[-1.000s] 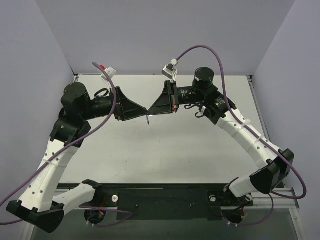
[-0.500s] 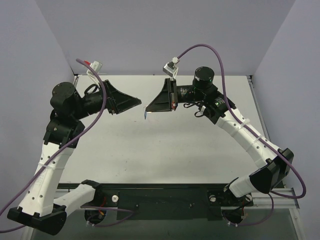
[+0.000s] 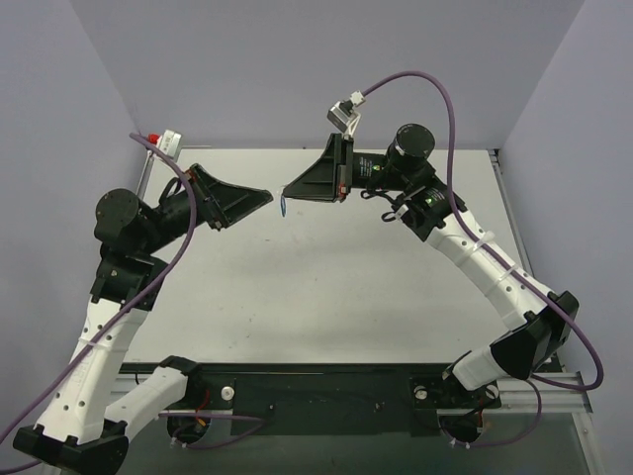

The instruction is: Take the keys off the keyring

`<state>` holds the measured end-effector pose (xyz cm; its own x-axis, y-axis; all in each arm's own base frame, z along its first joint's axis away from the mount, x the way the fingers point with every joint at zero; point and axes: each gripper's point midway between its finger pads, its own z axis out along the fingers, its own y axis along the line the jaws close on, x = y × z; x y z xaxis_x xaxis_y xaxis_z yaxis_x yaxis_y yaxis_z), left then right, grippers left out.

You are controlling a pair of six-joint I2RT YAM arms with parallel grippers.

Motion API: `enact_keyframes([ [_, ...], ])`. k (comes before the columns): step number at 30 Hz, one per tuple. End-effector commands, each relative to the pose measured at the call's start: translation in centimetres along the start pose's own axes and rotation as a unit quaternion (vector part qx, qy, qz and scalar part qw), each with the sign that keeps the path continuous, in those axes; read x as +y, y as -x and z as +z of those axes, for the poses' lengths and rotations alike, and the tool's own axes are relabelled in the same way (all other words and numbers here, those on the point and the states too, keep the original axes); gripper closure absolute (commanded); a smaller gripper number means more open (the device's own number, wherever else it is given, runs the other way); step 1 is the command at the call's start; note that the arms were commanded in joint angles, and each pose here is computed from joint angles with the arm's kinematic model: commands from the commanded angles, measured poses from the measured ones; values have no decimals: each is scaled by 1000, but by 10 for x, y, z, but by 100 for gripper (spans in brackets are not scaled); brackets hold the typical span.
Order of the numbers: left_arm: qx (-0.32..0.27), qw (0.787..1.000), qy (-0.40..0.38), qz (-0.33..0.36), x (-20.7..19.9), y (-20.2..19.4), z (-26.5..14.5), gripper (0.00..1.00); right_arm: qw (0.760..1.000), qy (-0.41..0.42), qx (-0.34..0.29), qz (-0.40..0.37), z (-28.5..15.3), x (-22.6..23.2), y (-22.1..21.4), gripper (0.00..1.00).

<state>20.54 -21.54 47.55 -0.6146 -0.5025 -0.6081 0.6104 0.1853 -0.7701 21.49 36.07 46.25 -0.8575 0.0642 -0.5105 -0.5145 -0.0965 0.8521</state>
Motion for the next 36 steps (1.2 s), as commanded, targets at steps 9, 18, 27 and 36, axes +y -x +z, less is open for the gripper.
enact_keyframes([
  [9,-65,997,-41,16,-20,29,5,62,997,42,-34,-48,2,33,21,100],
  [18,-69,997,-32,17,-16,30,6,64,997,40,-47,-51,2,34,24,100],
  [27,-69,997,-28,15,-11,31,9,65,996,38,-53,-52,5,32,26,100],
  [36,-72,997,-31,10,-8,32,15,67,997,38,-52,-49,8,30,28,100],
])
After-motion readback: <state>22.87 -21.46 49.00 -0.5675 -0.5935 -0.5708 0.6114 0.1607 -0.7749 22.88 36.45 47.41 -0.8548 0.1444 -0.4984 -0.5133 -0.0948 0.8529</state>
